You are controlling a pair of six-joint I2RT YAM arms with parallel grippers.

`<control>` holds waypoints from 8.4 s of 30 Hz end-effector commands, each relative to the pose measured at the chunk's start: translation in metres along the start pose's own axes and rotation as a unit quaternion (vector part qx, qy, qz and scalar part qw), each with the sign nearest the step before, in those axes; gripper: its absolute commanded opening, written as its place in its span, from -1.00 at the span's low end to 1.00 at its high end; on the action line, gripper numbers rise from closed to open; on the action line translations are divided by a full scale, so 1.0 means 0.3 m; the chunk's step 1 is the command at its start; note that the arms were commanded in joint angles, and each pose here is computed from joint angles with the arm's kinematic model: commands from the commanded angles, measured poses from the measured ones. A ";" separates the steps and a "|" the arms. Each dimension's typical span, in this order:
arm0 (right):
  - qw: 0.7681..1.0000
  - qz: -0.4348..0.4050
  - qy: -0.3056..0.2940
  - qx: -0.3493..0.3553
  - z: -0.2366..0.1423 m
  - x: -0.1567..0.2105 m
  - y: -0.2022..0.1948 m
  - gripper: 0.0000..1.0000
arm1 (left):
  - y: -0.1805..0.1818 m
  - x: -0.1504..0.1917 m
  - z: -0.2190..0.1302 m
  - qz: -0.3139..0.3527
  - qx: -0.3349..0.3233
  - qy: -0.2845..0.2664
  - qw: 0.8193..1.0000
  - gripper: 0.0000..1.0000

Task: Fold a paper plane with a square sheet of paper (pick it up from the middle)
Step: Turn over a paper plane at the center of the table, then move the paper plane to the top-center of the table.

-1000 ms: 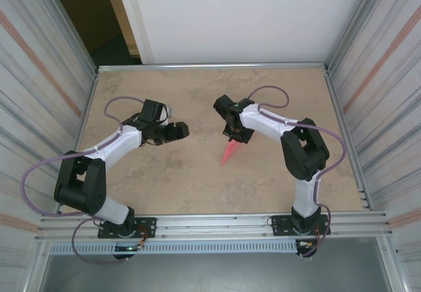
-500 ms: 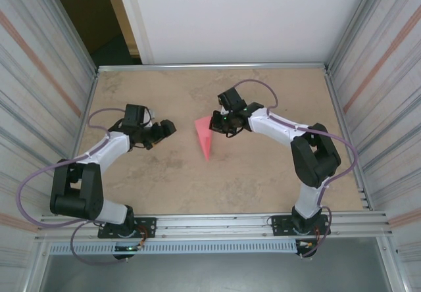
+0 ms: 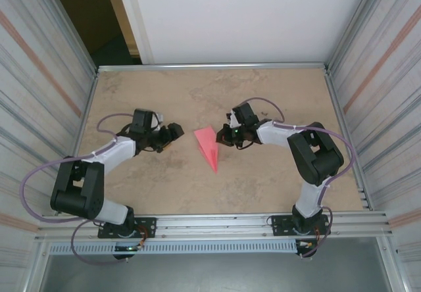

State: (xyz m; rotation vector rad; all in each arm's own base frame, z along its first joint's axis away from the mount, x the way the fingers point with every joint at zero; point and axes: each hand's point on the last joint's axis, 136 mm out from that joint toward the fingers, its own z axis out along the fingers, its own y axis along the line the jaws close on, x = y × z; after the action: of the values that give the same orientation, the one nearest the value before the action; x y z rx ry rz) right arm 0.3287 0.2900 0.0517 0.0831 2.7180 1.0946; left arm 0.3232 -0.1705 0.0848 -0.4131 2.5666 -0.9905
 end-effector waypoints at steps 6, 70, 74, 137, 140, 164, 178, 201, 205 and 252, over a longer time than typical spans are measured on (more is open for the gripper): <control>1.000 -0.013 -0.021 -0.011 -0.025 -0.020 -0.028 -0.88 | -0.037 0.093 0.065 0.021 -0.001 0.023 1.000 0.51; 0.998 -0.017 -0.059 0.012 -0.101 -0.069 -0.057 -0.94 | -0.211 0.104 0.258 0.071 -0.008 0.105 0.992 -1.00; 0.996 -0.014 -0.083 0.018 -0.136 -0.104 -0.058 -0.95 | -0.230 0.057 0.238 0.077 0.008 0.082 0.994 -1.00; 0.990 -0.064 -0.031 0.119 -0.025 -0.014 -0.057 -0.07 | -0.157 0.067 0.311 0.113 0.056 0.105 0.986 -1.00; 0.992 -0.068 -0.018 0.108 -0.010 -0.005 -0.044 -0.06 | -0.156 0.067 0.313 0.112 0.056 0.105 0.987 -1.00; 0.991 -0.100 0.004 0.090 0.013 0.027 0.004 0.11 | -0.162 0.064 0.314 0.112 0.058 0.105 0.986 -1.00; 0.988 -0.128 0.026 0.086 0.055 0.065 0.046 -0.01 | -0.178 0.068 0.306 0.114 0.070 0.108 0.985 -1.00; 0.982 -0.127 0.014 0.142 0.060 0.043 0.009 -0.38 | -0.186 0.077 0.307 0.109 0.080 0.115 0.984 -1.00; 0.982 -0.123 0.014 0.143 0.061 0.040 0.005 -0.56 | -0.186 0.076 0.307 0.108 0.080 0.114 0.984 -1.00; 0.944 -0.089 0.029 0.316 -0.027 -0.227 -0.224 -0.55 | -0.008 -0.058 0.017 0.114 -0.083 -0.031 0.990 0.83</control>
State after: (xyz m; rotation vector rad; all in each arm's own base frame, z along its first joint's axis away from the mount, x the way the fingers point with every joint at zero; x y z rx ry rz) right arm 0.3961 0.2279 0.0259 -0.0830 2.9203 0.1653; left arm 0.3421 -0.1727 0.0858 -0.1945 2.5854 -0.7018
